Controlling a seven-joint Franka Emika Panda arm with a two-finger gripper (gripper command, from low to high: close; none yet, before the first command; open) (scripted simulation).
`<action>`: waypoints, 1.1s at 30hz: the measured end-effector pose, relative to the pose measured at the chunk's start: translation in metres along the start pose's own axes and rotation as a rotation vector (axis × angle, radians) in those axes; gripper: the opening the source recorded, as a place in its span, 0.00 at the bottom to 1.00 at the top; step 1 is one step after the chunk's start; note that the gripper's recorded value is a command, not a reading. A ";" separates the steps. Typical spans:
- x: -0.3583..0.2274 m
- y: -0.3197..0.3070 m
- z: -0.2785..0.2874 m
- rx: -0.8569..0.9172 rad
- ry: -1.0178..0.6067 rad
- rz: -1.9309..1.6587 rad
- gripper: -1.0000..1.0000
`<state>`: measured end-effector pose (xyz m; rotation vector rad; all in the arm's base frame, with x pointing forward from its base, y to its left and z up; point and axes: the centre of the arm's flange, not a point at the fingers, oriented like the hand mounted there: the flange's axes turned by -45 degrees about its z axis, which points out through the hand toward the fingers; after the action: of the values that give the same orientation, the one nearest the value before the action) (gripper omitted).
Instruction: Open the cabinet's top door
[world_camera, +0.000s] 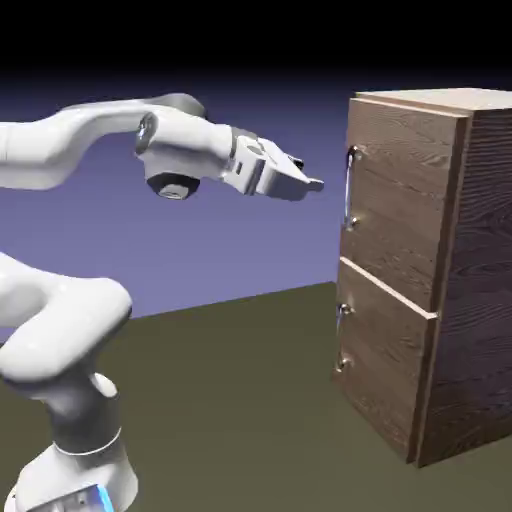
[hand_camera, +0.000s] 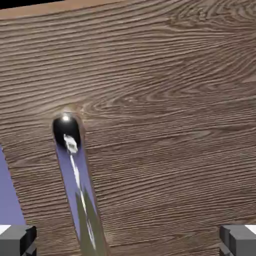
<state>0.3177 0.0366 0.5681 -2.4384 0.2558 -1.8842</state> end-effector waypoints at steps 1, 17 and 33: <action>-0.002 -0.003 0.001 0.002 0.014 -0.004 1.00; -0.052 -0.025 0.058 0.016 0.233 -0.123 1.00; -0.053 -0.001 0.088 0.158 0.249 -0.162 0.00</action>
<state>0.3898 0.0407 0.4953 -2.1825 -0.0837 -2.1825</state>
